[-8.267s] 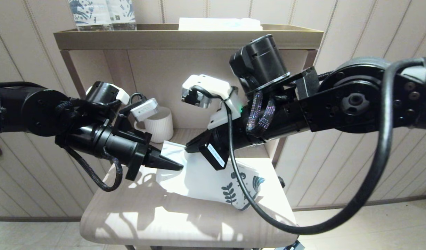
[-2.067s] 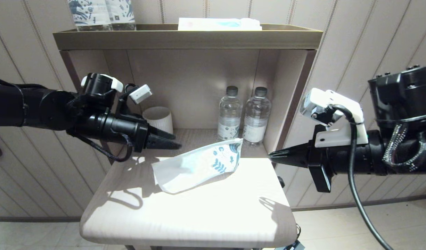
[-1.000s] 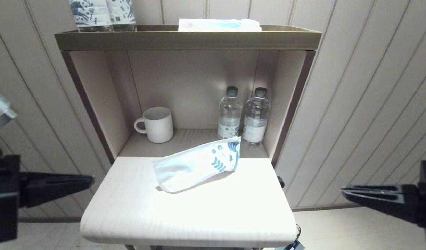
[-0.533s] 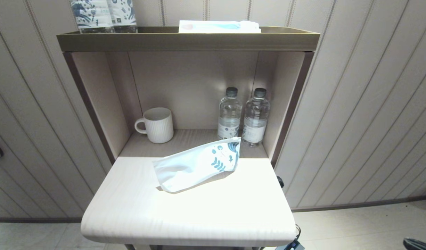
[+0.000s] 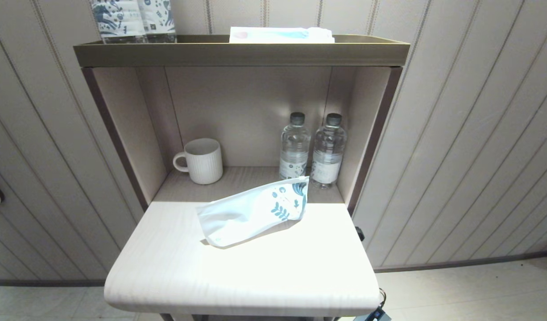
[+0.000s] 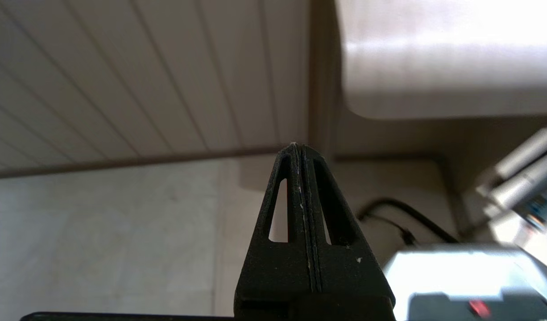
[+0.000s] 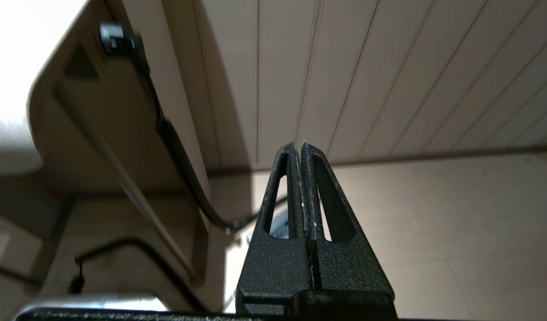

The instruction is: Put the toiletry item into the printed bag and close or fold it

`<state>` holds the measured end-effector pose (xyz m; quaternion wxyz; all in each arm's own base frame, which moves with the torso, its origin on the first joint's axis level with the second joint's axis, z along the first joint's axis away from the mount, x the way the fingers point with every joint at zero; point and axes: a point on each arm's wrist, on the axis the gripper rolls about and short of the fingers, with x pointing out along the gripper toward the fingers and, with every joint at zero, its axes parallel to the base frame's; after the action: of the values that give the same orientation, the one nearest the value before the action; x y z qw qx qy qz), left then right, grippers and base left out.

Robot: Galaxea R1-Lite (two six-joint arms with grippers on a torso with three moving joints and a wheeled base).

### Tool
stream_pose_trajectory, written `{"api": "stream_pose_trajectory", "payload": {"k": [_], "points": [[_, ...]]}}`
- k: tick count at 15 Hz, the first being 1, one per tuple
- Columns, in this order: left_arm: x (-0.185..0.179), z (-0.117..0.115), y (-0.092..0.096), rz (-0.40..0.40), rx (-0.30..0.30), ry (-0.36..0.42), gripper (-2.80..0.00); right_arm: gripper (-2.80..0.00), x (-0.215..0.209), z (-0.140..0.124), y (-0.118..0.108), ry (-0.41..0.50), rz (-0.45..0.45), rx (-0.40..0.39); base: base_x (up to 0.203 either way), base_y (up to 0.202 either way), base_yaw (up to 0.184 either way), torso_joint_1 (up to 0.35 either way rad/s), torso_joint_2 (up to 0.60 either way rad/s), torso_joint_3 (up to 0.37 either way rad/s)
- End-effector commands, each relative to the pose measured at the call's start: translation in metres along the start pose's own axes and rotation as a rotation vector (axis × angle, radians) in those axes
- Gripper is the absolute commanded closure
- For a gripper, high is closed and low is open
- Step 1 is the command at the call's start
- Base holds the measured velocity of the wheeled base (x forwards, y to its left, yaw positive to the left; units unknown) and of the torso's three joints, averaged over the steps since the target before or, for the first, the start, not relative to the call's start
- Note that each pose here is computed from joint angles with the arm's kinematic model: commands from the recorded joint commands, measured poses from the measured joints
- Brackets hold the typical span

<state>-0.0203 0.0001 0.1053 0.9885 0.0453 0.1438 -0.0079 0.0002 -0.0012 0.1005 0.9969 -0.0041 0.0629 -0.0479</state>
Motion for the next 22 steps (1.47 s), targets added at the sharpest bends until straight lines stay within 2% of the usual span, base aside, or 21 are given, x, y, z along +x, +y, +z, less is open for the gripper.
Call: {"api": "stream_pose_trajectory", "payload": {"k": [1, 3, 4, 5, 6, 7, 10, 11, 13, 15, 16, 18, 19, 20, 21, 22], "points": [[0.005, -0.012, -0.001, 0.048, 0.003, -0.114, 0.0, 0.0, -0.001, -0.003, 0.0, -0.069, -0.005, 0.02, 0.0, 0.0, 0.0, 0.0, 0.0, 0.0], [-0.001, -0.016, -0.001, 0.071, 0.016, -0.216, 0.0, 0.0, -0.009, -0.007, 0.0, -0.128, 0.035, 0.007, 0.0, 0.0, 0.0, 0.0, 0.0, 0.0], [-0.004, -0.019, -0.001, 0.071, 0.043, -0.25, 0.0, 0.0, -0.015, -0.014, 0.0, -0.164, 0.062, -0.026, 0.0, 0.0, 0.0, 0.0, 0.0, 0.0], [-0.005, -0.019, -0.002, 0.066, 0.069, -0.254, 0.0, 0.0, -0.019, -0.02, -0.001, -0.178, 0.08, -0.058, 0.0, 0.0, 0.0, 0.0, 0.0, 0.0], [-0.005, -0.019, -0.002, 0.056, 0.067, -0.255, 0.0, 0.0, -0.021, -0.022, -0.001, -0.188, 0.1, -0.08, 0.0, 0.0, 0.0, 0.0, 0.0, 0.0], [-0.005, -0.019, -0.002, 0.023, 0.064, -0.257, 0.0, 0.0, -0.021, -0.022, -0.001, -0.184, 0.103, -0.077, 0.0, 0.0, 0.0, 0.0, 0.0, 0.0], [-0.005, -0.019, -0.006, -0.142, 0.087, -0.277, 0.0, 0.0, -0.021, -0.022, -0.001, -0.184, 0.099, -0.068, 0.0, 0.0, 0.0, 0.0, 0.0, 0.0], [-0.005, -0.019, -0.006, -0.145, 0.086, -0.281, 0.0, 0.0, -0.021, -0.022, -0.001, -0.185, 0.097, -0.063, 0.0, 0.0, 0.0, 0.0, 0.0, 0.0], [-0.004, -0.018, -0.005, -0.102, 0.071, -0.298, 0.0, 0.0, -0.021, -0.022, -0.001, -0.184, 0.09, -0.052, 0.0, 0.0, 0.0, 0.0, 0.0, 0.0], [-0.003, -0.018, -0.002, 0.031, 0.046, -0.3, 0.0, 0.0, -0.021, -0.022, -0.001, -0.184, 0.09, -0.053, 0.0, 0.0, 0.0, 0.0, 0.0, 0.0], [-0.003, -0.016, -0.001, 0.096, 0.042, -0.325, 0.0, 0.0, -0.021, -0.022, -0.001, -0.184, 0.09, -0.053, 0.0, 0.0, 0.0, 0.0, 0.0, 0.0], [0.001, -0.018, 0.001, 0.16, 0.028, -0.369, 0.0, 0.0, -0.021, -0.022, -0.001, -0.184, 0.09, -0.052, 0.0, 0.0, 0.0, 0.0, 0.0, 0.0], [0.001, -0.017, 0.001, 0.167, 0.023, -0.401, 0.0, 0.0, -0.021, -0.022, -0.001, -0.184, 0.09, -0.052, 0.0, 0.0, 0.0, 0.0, 0.0, 0.0], [0.002, -0.018, 0.0, 0.154, 0.039, -0.388, 0.0, 0.0, -0.021, -0.022, -0.001, -0.184, 0.09, -0.052, 0.0, 0.0, 0.0, 0.0, 0.0, 0.0], [0.004, -0.022, -0.002, 0.083, 0.058, -0.351, 0.0, 0.0, -0.021, -0.022, -0.001, -0.184, 0.09, -0.052, 0.0, 0.0, 0.0, 0.0, 0.0, 0.0], [0.005, -0.028, -0.003, 0.022, 0.066, -0.275, 0.0, 0.0, -0.021, -0.022, -0.001, -0.183, 0.092, -0.048, 0.0, 0.0, 0.0, 0.0, 0.0, 0.0]]}}
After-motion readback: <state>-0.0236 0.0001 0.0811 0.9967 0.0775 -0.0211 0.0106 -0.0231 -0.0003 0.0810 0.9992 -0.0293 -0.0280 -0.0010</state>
